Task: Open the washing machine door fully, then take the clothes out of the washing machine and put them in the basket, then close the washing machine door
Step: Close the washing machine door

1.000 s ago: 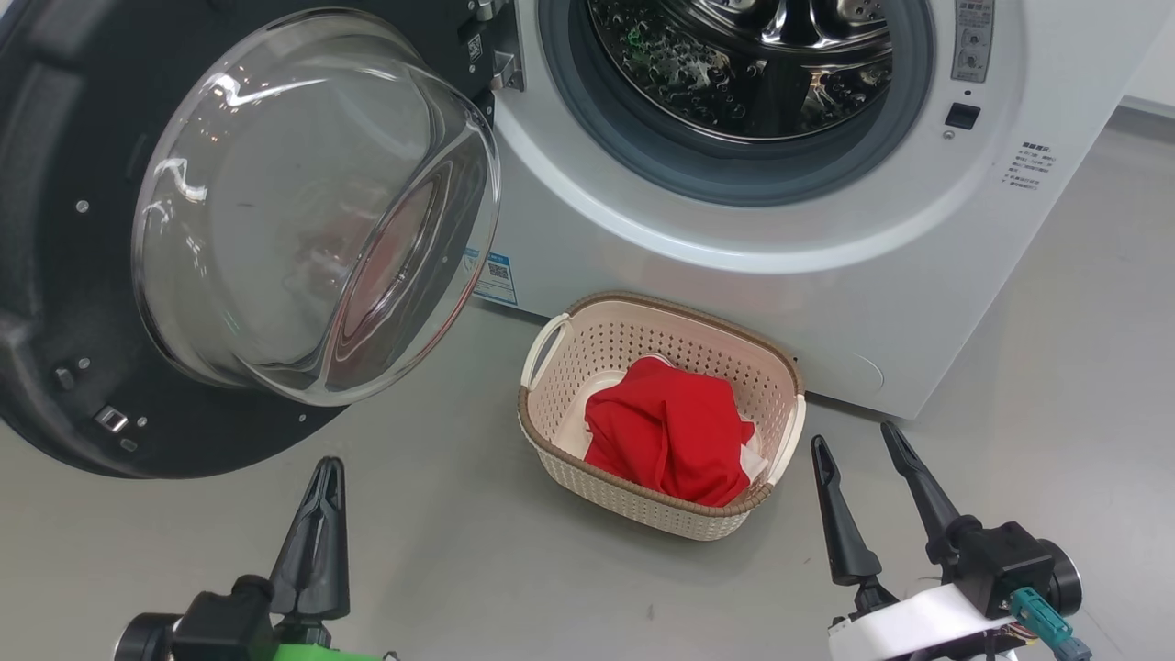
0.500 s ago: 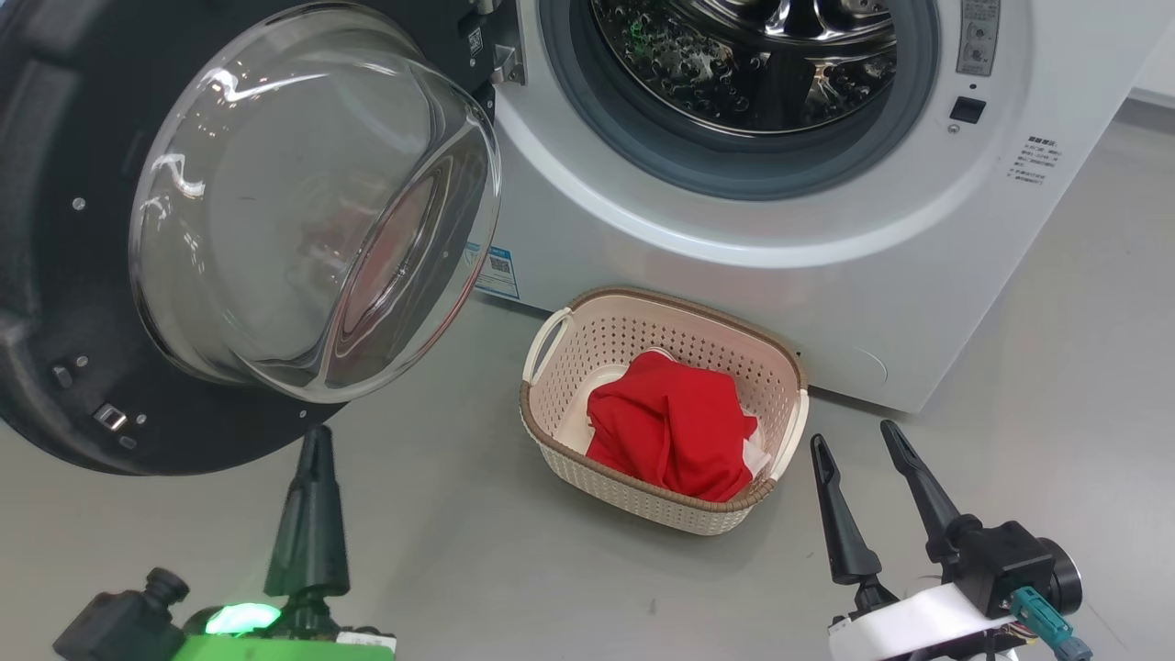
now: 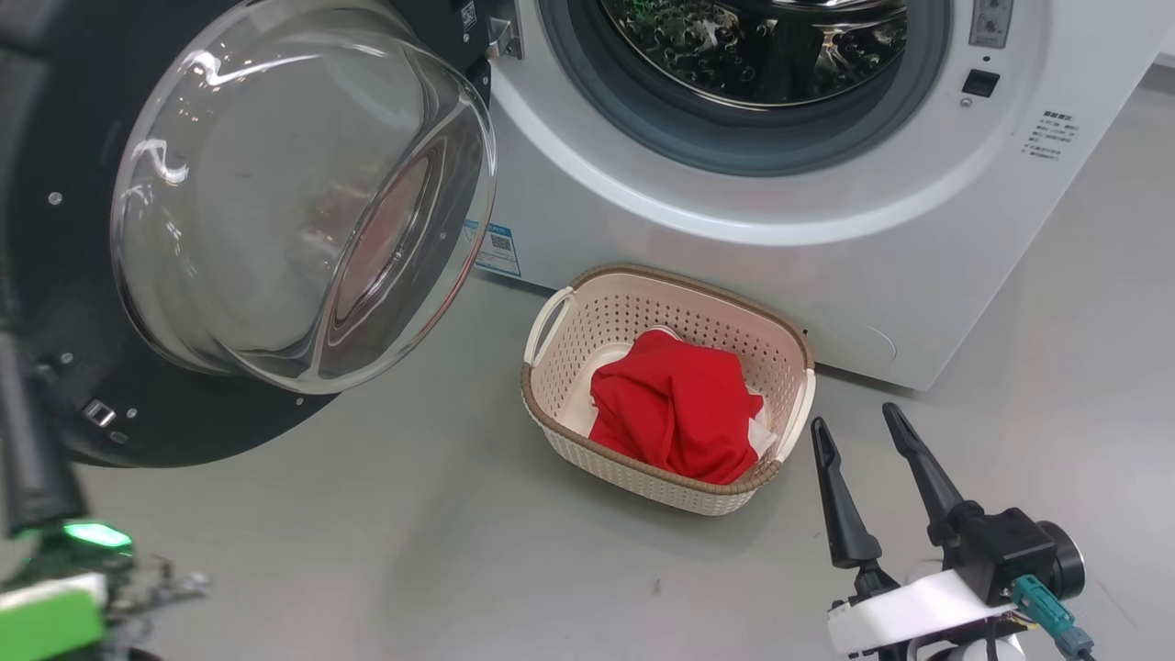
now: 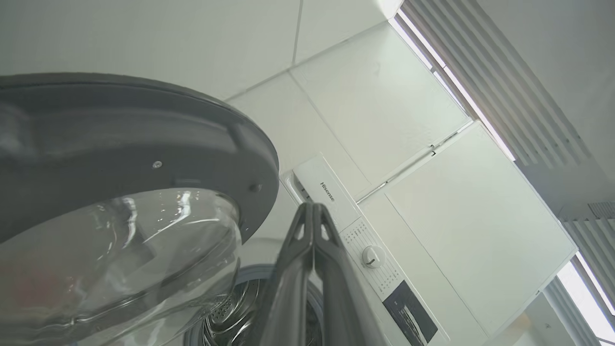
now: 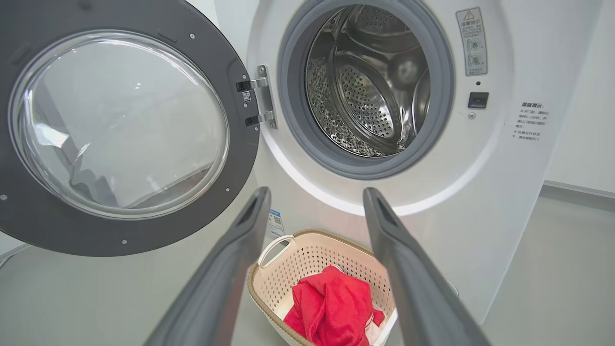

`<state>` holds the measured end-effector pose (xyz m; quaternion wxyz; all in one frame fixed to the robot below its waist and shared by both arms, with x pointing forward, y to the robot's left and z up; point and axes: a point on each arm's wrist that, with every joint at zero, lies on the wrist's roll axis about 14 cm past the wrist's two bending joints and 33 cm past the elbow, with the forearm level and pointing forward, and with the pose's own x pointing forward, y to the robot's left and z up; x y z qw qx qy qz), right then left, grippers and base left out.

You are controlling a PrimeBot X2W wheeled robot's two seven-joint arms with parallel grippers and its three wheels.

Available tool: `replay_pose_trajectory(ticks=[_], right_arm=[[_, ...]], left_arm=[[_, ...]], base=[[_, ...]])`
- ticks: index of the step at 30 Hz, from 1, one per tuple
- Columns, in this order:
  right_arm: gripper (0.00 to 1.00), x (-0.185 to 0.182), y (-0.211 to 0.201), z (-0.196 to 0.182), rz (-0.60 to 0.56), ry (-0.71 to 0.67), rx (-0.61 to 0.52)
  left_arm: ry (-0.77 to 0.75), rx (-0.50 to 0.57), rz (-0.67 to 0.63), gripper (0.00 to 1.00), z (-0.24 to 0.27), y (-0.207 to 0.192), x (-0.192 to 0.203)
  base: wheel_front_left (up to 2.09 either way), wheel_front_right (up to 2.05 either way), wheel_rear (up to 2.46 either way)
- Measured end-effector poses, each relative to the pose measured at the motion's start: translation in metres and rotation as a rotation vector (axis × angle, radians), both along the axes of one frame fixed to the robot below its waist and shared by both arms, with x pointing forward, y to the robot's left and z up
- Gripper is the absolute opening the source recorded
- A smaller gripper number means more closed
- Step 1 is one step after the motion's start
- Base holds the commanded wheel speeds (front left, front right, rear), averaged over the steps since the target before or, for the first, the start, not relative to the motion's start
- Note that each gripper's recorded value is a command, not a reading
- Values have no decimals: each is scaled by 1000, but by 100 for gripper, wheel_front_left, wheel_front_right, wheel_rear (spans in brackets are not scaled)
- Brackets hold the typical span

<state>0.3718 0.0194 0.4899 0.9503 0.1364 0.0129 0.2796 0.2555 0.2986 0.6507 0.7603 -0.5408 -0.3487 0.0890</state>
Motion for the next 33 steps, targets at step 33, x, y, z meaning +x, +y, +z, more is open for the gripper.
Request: replay_pose_trajectory(ticks=[33], right_arm=[[100,29,-8,-22,11,22,-33]], left_arm=[[520,-303,-76,0,-111,158,24]], base=[[0,0,0]])
